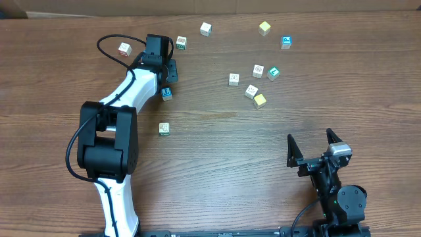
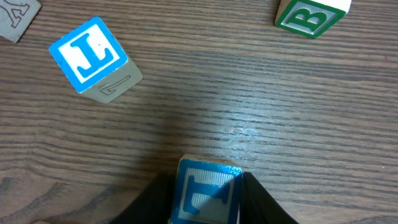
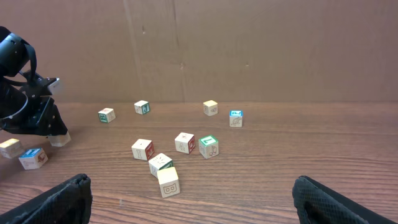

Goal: Form a horizontal line
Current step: 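Grasp the blue-lettered block with the left gripper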

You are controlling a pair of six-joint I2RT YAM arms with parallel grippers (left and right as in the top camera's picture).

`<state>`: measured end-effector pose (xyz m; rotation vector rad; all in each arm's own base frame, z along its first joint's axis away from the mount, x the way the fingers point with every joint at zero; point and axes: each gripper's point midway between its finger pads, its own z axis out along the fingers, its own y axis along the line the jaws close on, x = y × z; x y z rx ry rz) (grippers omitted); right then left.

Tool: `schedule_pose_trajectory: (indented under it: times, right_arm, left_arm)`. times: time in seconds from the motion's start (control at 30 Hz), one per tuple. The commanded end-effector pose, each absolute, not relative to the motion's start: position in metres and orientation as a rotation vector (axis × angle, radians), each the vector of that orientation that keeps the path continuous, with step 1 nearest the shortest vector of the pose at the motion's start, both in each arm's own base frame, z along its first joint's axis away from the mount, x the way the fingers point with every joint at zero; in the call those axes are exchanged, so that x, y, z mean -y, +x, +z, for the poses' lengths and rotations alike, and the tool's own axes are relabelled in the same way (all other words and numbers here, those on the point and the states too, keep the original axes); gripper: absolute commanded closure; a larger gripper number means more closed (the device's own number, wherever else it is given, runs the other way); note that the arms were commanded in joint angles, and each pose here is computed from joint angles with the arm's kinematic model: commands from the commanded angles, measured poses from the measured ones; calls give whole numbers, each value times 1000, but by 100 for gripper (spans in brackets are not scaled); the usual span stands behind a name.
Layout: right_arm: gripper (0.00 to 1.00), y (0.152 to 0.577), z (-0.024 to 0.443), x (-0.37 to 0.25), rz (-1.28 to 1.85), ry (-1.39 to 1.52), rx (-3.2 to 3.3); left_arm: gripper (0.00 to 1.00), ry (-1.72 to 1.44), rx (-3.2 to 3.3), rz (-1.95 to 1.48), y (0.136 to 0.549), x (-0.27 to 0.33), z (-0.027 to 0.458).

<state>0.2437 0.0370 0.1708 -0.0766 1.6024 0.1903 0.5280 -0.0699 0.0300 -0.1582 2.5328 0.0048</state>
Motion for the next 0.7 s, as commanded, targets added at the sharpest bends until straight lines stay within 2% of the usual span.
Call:
schedule_pose_trajectory:
  times: [0.0,0.1,0.27,0.47,0.67]
  right_arm:
    - [0,244,170,-38,188,-81,-1593]
    - [0,244,170,-38,188,-81,-1593]
    - [0,244,170,-38,188,-81,-1593]
    - [0,244,170,-38,188,-81,-1593]
    - [0,244,170,-38,188,-81,-1593]
  left_arm:
    - [76,-154,-2539,-3,530,72,25]
    - [79,-154,-2537,-4,531,72,26]
    - [77,-155,-2503,-14,538,73,49]
    - [79,-156,-2446,-31,534,72,110]
    - [79,-160,-2456,-18,500,65,161]
